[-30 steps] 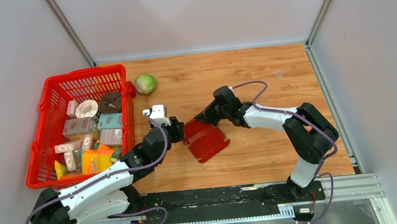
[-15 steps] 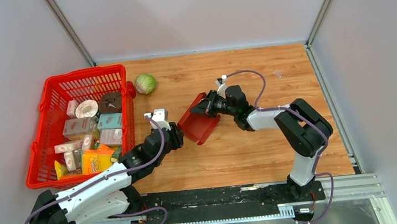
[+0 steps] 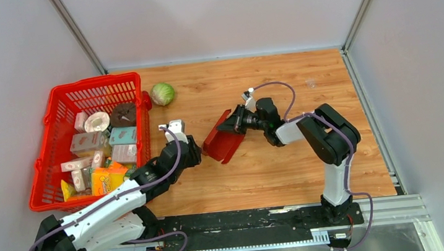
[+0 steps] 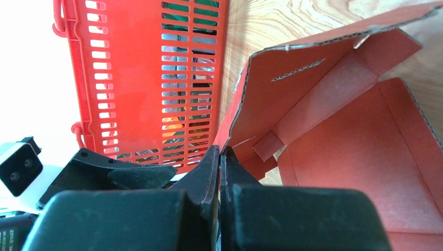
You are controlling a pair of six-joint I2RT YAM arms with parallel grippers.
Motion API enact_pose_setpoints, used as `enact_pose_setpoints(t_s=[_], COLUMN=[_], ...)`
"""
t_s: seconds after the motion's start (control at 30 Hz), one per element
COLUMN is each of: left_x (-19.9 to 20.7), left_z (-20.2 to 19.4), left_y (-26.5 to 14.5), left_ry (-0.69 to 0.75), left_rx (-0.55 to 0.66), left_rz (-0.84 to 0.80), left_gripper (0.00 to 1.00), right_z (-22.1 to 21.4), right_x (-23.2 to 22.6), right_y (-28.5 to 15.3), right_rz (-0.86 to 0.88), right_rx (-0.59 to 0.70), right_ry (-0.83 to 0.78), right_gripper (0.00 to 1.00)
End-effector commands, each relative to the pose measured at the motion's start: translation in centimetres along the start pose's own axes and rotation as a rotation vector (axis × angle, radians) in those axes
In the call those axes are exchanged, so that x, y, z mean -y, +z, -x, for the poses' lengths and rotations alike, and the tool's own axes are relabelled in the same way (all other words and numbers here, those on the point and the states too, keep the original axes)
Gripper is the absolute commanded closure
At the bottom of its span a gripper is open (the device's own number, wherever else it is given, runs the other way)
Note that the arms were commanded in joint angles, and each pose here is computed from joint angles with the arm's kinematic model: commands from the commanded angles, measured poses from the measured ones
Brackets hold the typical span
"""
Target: Fold the paper box
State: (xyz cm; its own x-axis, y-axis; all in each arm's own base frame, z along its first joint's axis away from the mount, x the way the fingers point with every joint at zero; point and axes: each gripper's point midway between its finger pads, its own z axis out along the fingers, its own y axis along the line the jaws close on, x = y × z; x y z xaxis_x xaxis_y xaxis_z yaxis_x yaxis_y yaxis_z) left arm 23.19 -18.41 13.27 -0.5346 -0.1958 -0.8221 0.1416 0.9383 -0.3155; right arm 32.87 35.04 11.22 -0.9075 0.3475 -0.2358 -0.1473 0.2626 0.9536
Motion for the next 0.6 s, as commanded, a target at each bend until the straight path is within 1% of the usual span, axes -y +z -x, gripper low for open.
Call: enact_pose_setpoints(t_s=[0.0,0.07,0.13,0.17,0.3,0.47,0.57], left_x=[0.8,0.8,-0.5,-0.7,-1.2,-1.1,-1.1], left_z=[0.9,0.5,-0.2,0.2,-0.3,-1.8,-2.1], left_y=[0.7,0.9,0.9,0.9,1.2,2.7,3.8], left_ry=[-0.013,-0.005,0.009,0.009,0.046,0.028,0.017], left_rx=[-0.048,-0.078,-0.122,-0.121,-0.154,-0.205,-0.200], left_rz=[-0.057,-0.075,-0.020,-0.003,0.023,0.050,0.065], left_gripper=[0.58,0.58,0.58,0.57,0.55,0.59,0.61], right_z=[0.3,0.5,0.7,1.2,1.6,1.6,1.6], right_x=[0.1,-0.2,0.1,-0.1,-0.1,0.9,1.2], right_y=[1.1,1.4,1.5,1.8,2.1,2.5,2.6], right_rz=[0.021,0.023,-0.006,-0.012,-0.029,-0.055,-0.069], right_rx=[-0.049,-0.050,-0.058,-0.049,-0.042,-0.035,-0.034], right_ry=[-0.068,-0.089,-0.092,-0.115,-0.117,-0.067,-0.044], right_gripper=[1.00,1.00,1.00,1.00,1.00,1.00,1.00])
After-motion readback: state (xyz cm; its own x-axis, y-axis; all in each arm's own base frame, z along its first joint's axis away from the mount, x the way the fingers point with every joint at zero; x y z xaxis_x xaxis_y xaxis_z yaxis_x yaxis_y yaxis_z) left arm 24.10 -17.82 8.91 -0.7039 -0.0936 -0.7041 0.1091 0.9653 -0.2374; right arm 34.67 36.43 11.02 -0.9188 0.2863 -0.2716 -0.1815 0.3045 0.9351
